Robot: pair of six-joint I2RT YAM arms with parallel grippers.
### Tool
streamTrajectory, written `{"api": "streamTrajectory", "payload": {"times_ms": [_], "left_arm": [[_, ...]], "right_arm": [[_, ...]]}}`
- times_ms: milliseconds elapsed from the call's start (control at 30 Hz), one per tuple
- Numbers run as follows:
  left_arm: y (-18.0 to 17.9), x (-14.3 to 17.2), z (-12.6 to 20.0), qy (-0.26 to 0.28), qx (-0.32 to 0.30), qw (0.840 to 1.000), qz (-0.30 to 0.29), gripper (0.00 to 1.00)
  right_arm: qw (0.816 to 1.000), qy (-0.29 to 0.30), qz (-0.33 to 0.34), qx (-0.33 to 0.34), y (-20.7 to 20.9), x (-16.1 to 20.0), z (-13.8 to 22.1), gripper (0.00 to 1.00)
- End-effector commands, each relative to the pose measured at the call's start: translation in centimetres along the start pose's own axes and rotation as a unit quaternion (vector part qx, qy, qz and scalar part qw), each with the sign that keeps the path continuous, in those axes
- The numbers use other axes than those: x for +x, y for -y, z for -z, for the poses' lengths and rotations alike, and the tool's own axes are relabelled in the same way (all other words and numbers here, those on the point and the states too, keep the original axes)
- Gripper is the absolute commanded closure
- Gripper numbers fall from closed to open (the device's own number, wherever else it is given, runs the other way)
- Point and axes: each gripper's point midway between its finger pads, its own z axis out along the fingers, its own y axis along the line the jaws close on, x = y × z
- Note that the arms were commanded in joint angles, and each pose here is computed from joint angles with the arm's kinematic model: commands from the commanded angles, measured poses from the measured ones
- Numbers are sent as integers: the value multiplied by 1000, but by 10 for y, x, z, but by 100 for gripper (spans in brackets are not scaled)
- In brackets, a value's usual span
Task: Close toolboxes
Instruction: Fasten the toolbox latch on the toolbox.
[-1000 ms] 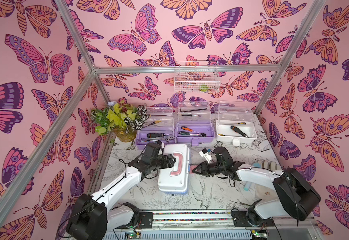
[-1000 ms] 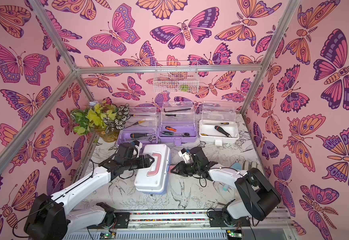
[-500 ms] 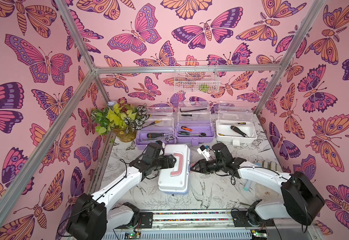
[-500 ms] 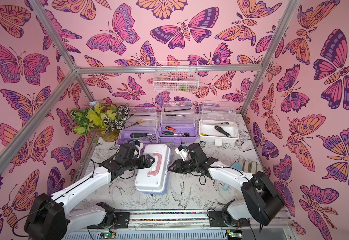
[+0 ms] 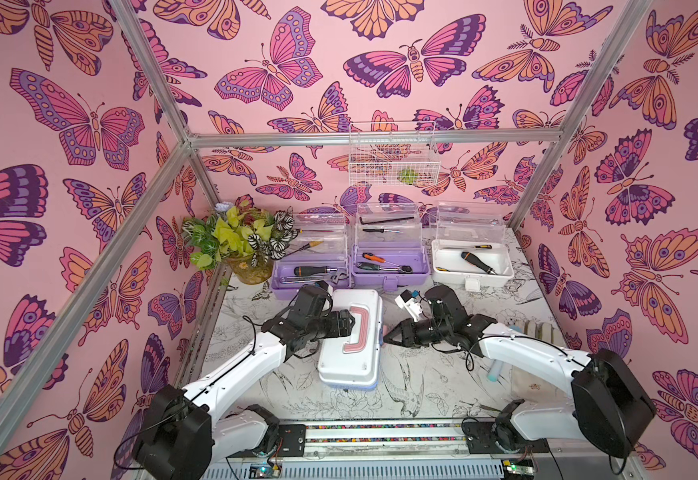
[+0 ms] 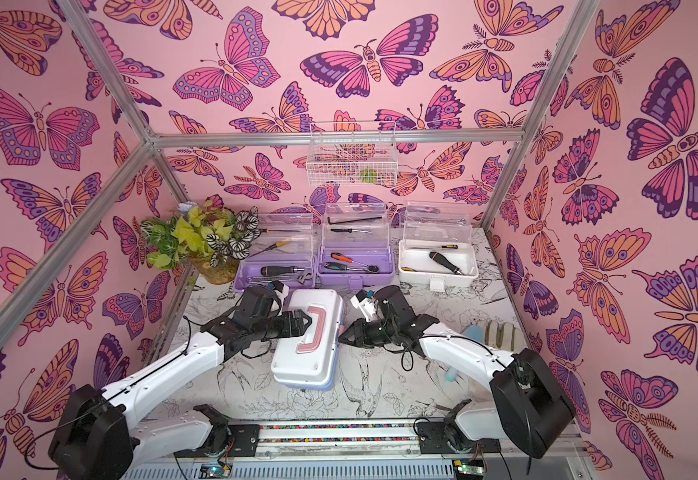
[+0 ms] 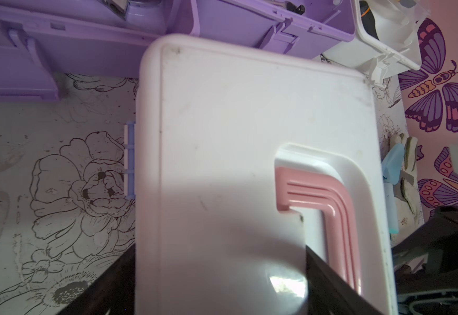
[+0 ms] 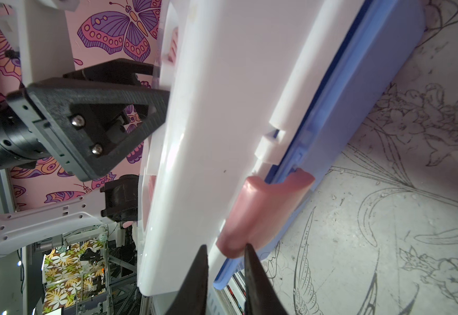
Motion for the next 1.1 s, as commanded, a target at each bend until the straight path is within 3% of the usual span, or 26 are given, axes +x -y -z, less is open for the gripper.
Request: {"api": "streamTrajectory", "payload": {"times_ms": [0, 133, 733, 1067], "left_arm": [[-19, 28, -2, -55, -42, 998, 2, 13], [-15, 31, -6, -65, -40, 997, -10, 1], [-7, 33, -12, -69, -33, 997, -8, 2], [-3, 38, -17, -72, -23, 997, -4, 3]], "right_arm": [[1000, 4, 13, -3, -9, -5, 0, 76], [1000, -4, 10, 1, -5, -4, -9, 76], [1000, -21, 1, 20, 8, -1, -29, 76], [999, -30, -6, 24, 17, 3, -37, 80]]}}
